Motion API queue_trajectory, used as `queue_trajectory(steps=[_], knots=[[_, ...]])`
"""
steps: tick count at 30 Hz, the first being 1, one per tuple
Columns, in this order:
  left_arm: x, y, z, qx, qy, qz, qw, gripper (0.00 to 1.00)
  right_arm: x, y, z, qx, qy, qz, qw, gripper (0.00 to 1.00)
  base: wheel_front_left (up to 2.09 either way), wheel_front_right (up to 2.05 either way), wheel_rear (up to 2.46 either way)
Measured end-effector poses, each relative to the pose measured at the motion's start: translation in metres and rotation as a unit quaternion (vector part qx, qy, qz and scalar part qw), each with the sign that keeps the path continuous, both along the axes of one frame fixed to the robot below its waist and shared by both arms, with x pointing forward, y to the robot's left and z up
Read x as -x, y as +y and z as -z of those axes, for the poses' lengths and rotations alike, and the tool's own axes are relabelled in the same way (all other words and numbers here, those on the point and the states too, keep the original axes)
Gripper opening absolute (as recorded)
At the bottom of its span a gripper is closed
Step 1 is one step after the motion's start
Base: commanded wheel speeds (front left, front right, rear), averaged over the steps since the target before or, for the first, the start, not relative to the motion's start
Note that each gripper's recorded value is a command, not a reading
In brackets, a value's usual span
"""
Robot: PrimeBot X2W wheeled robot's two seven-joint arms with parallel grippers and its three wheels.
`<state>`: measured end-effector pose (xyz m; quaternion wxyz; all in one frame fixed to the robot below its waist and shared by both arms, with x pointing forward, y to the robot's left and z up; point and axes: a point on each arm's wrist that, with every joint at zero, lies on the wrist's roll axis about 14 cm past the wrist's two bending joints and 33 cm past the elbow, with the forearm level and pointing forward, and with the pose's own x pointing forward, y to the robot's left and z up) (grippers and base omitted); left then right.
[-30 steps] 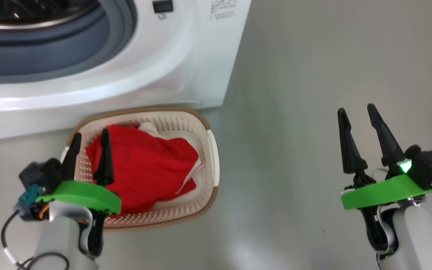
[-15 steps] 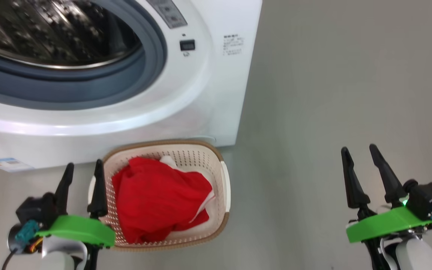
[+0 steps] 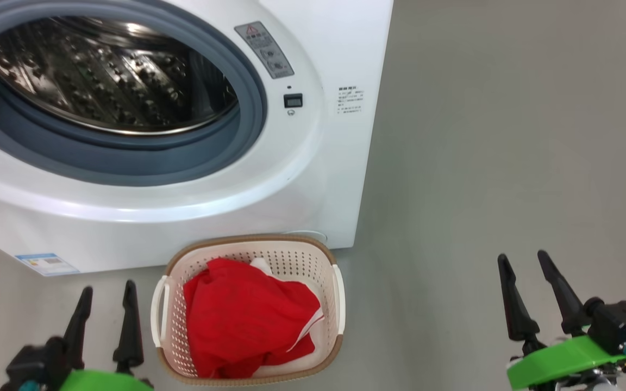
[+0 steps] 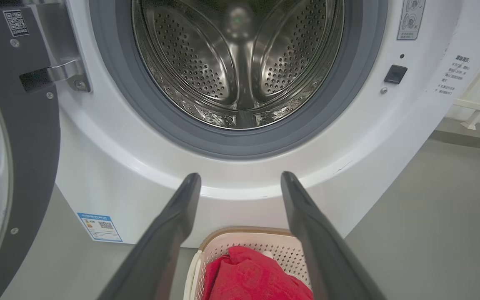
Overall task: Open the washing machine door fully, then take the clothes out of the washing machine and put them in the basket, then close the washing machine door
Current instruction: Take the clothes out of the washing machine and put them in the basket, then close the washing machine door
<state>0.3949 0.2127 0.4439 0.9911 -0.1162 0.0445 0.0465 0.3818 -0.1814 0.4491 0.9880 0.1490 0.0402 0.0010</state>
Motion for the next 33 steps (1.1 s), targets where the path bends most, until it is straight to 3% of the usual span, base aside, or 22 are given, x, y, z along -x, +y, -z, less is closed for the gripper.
queue_trajectory(steps=[14, 33], knots=[[0.039, 0.015, -0.003, -0.024, 0.002, -0.016, 1.0, 1.0, 0.025, -0.014, 0.006, 0.013, 0.014, 0.013, 1.0, 1.0, 0.0, 0.0, 0.0], [0.038, 0.014, -0.006, -0.02, -0.004, -0.016, 1.0, 1.0, 0.025, -0.014, 0.006, 0.01, 0.014, 0.016, 1.0, 1.0, 0.0, 0.0, 0.0]])
